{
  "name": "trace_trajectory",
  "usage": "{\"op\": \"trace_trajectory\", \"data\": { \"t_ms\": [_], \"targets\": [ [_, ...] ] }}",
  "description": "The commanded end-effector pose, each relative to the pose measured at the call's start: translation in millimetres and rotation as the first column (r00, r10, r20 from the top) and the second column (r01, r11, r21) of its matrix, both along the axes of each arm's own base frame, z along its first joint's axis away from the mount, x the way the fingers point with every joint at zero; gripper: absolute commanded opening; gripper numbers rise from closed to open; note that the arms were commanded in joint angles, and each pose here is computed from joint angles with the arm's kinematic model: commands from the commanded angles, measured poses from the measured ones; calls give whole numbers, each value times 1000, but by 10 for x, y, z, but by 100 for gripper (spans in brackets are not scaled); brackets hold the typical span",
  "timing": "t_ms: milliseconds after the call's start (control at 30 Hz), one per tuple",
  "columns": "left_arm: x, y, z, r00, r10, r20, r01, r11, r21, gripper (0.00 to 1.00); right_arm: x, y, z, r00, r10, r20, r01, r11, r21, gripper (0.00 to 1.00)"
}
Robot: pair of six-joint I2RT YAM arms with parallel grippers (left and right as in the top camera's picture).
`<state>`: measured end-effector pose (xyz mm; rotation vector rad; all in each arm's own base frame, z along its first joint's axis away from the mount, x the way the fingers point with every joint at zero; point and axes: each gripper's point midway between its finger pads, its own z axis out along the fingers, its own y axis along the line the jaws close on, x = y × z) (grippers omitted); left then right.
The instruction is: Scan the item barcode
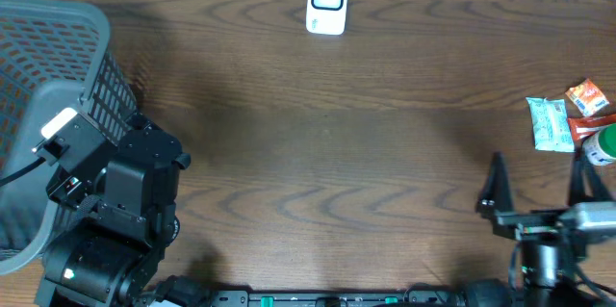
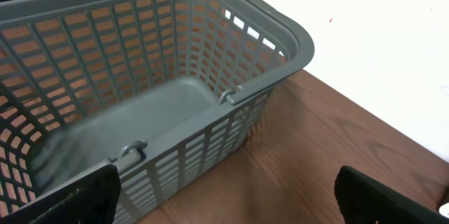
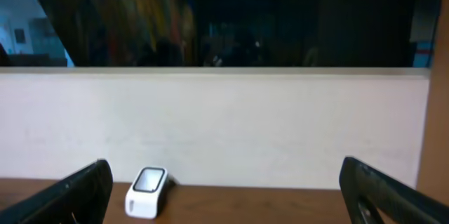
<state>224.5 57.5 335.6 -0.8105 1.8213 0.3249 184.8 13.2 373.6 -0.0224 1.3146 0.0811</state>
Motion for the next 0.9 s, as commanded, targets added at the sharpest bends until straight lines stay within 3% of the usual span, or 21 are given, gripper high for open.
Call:
{"op": "trace_trajectory", "data": {
  "t_ms": [0,267,533,867],
  "targets": [
    [-16,26,57,1000,14,17,-14,1000,-3,98,-48,13,-203,999,9,39,-8,1000,-9,99],
    [-16,26,57,1000,14,17,-14,1000,-3,98,156,-55,-589,998,-34,-43,33,999,-25,99],
    [-16,26,57,1000,14,17,-14,1000,-3,98,427,-111,-1309,980,-82,-182,63,992,-110,99],
    [-16,26,57,1000,14,17,-14,1000,-3,98,611,-121,-1771,983,-89,-160,73,992,-103,99]
  ]
}}
